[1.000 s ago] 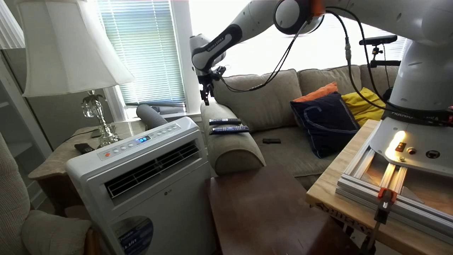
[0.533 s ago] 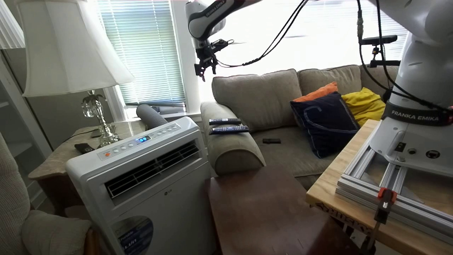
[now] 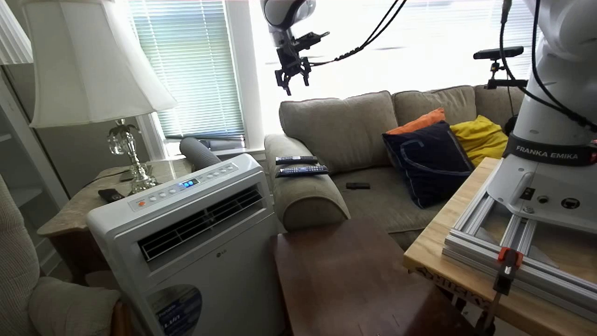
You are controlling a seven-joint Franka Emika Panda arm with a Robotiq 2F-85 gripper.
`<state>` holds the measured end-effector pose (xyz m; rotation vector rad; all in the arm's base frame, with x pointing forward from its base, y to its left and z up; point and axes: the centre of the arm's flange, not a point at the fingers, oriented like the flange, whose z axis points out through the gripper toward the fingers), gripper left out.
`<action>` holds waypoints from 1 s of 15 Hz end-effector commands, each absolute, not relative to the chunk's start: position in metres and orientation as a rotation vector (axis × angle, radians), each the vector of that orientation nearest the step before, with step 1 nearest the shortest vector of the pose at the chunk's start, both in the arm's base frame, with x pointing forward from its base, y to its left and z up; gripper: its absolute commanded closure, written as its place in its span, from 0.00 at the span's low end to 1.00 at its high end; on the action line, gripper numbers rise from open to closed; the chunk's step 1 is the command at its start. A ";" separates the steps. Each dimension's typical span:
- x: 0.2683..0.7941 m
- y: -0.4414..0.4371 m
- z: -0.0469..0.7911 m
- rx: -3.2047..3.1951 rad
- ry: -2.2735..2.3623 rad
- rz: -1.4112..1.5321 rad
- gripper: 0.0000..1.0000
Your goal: Pick up the remote control from the table and place it on the left armrest of the sofa.
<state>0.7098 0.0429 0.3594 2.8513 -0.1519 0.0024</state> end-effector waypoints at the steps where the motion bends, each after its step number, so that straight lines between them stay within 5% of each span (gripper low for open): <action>1: 0.629 0.017 0.361 2.916 -0.083 -0.070 0.00; 15: 0.486 0.008 0.325 3.046 -0.018 0.146 0.00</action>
